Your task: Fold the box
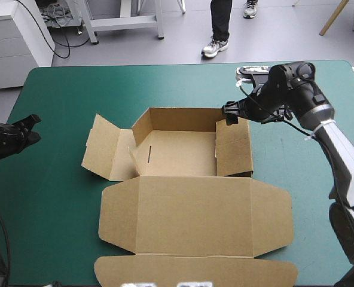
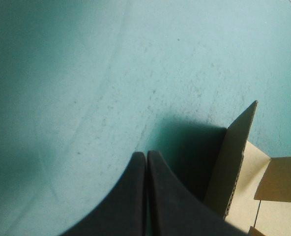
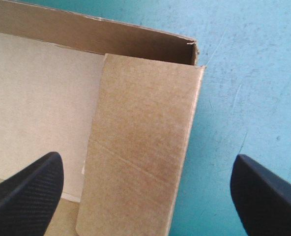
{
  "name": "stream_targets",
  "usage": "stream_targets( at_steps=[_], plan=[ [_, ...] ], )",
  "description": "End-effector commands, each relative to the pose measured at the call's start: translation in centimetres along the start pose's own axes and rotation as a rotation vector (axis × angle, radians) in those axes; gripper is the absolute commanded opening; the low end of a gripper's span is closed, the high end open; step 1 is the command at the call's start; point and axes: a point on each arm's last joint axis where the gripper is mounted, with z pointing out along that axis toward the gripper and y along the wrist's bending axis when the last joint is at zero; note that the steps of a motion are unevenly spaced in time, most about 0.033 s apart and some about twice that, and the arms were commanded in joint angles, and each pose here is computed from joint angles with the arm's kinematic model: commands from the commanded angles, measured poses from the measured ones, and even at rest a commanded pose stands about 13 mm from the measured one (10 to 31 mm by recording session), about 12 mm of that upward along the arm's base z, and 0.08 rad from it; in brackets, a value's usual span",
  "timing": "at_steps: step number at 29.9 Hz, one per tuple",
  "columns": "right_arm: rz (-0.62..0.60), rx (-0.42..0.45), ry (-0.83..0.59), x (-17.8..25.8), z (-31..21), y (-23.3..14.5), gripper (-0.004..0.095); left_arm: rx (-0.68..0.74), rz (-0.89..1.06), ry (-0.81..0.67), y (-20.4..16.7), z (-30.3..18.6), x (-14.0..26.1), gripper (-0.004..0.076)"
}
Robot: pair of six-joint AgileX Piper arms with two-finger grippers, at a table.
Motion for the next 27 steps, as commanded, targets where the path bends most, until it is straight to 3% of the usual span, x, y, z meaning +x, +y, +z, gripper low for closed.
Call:
stream_targets(
  at_steps=[1,12,20,27],
  plan=[
    [0.009,-0.017,-0.159,0.2,-5.7,0.2,0.085,0.05,-0.006,-0.076,-1.3,-1.7,-0.6,-0.001],
    [0.064,-0.032,-0.249,2.0,-9.9,0.4,0.085,0.05,-0.006,-0.076,-1.3,-1.7,-0.6,-0.001],
    [0.086,-0.024,-0.183,2.7,-8.1,0.1,0.0848,0.05,-0.006,-0.076,-1.3,-1.7,-0.6,-0.001],
    [0.098,0.004,-0.071,3.1,-4.5,-0.4,0.0768,0.052,-0.007,-0.076,-1.4,-1.7,-0.6,-0.001]
  ],
)
